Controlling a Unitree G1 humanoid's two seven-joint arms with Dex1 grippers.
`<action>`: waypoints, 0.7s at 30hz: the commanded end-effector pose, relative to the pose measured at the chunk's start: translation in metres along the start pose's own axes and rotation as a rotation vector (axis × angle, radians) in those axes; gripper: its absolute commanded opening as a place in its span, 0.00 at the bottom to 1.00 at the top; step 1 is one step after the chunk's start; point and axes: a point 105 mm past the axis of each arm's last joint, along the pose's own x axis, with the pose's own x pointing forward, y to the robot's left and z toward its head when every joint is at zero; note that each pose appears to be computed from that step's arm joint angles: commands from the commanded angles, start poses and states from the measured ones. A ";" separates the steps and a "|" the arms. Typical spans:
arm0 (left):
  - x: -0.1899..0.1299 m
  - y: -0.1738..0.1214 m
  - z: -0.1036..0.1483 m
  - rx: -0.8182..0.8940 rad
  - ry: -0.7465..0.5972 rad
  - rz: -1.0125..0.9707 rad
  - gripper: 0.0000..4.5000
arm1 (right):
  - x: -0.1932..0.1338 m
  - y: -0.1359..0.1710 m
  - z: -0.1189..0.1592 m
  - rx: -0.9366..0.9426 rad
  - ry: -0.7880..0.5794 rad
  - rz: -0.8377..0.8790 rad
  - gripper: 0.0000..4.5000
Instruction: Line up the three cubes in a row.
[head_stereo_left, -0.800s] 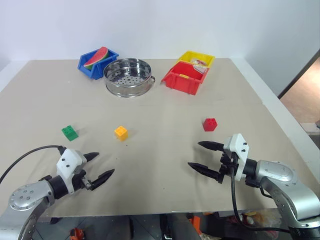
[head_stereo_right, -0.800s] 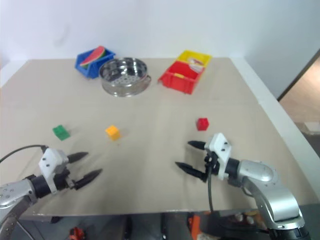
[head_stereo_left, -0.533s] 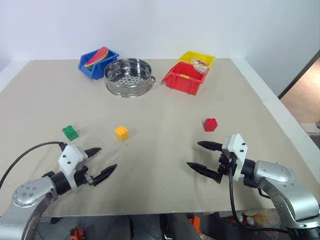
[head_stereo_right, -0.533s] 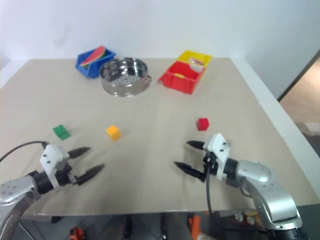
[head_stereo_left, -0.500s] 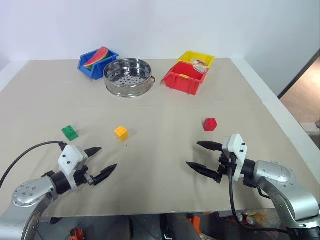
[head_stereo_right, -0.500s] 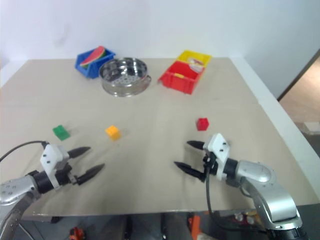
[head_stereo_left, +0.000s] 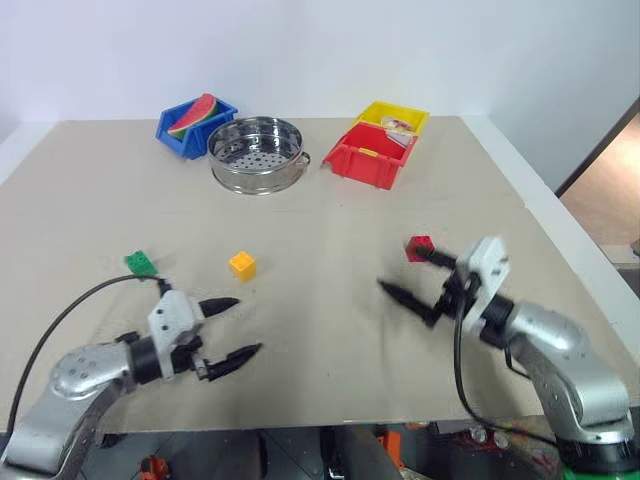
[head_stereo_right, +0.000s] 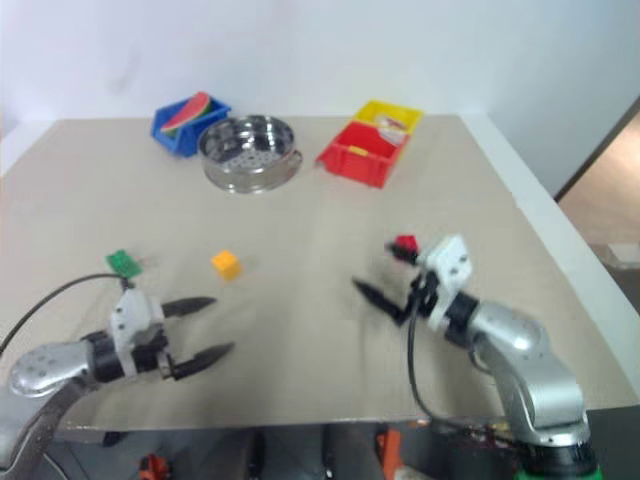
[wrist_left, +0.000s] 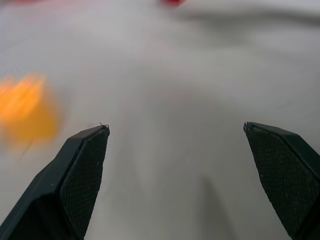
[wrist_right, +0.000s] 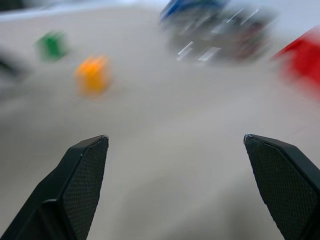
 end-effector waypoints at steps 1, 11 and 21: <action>0.009 -0.008 0.014 0.014 -0.016 -0.115 0.99 | 0.000 -0.035 0.009 -0.005 -0.023 -0.215 1.00; 0.029 -0.001 0.024 -0.001 -0.015 -0.278 0.99 | 0.013 -0.058 -0.031 0.051 0.129 -0.381 1.00; 0.042 0.029 0.027 0.106 -0.064 -0.110 0.99 | 0.026 -0.054 -0.046 0.080 0.178 -0.349 1.00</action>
